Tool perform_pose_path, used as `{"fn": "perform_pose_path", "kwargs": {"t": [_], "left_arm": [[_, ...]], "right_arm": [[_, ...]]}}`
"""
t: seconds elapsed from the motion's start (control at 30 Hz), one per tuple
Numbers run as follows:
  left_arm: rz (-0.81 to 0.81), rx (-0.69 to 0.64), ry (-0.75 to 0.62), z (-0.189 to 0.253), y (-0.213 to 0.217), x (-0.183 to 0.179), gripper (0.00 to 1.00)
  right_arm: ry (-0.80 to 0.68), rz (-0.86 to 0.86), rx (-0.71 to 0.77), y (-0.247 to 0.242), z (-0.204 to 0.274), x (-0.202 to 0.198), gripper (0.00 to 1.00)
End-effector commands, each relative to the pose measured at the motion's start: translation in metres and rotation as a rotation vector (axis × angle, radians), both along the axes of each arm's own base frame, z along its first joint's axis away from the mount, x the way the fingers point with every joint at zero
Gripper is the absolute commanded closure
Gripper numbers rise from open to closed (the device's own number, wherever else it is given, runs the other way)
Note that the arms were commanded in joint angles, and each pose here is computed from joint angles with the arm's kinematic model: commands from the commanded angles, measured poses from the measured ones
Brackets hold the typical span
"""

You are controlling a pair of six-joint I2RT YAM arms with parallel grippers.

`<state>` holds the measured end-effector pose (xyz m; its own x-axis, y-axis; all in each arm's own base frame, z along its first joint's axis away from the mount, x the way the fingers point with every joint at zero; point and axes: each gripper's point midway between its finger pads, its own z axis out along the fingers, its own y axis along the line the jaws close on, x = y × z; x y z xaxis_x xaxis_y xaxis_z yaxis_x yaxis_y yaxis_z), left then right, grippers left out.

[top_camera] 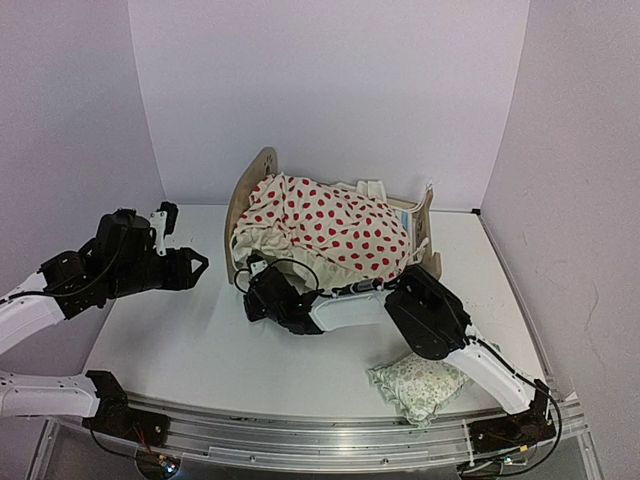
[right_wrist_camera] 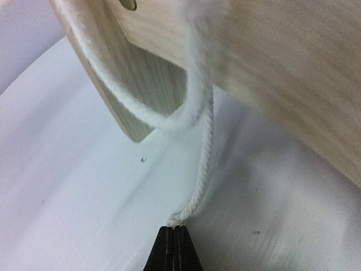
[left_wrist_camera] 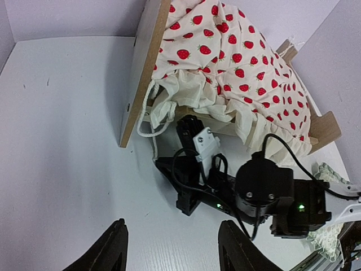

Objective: Set up the pet bed
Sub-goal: Cross the left ropes of the mattress at the bed frame base.

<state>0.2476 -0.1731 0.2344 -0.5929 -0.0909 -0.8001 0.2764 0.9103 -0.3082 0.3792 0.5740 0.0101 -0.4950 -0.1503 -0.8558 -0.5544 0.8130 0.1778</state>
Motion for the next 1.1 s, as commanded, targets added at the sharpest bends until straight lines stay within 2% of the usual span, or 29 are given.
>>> {"fn": "perform_pose_path", "kwargs": {"t": [0.0,0.17,0.5,0.67,0.87,1.07], "left_arm": [[0.065,-0.072,-0.035,0.003,0.005,0.005,0.44],[0.05,-0.084,-0.017,-0.009,-0.003,0.008,0.45],[0.042,-0.112,0.011,-0.047,-0.018,0.019,0.46],[0.101,-0.119,-0.027,-0.06,-0.015,0.031,0.46],[0.131,-0.172,-0.156,-0.053,-0.019,0.051,0.47],[0.185,-0.196,-0.168,-0.061,-0.026,0.07,0.5]], "right_arm": [[0.15,0.098,-0.077,-0.026,-0.024,-0.037,1.0],[0.194,0.182,-0.059,-0.034,-0.02,-0.06,1.0],[0.224,0.232,-0.026,-0.046,-0.002,-0.08,1.0],[0.248,0.261,-0.002,-0.055,0.01,-0.093,1.0],[0.269,0.289,0.027,-0.06,0.017,-0.105,1.0],[0.256,0.291,0.024,-0.064,0.02,-0.105,1.0]]}}
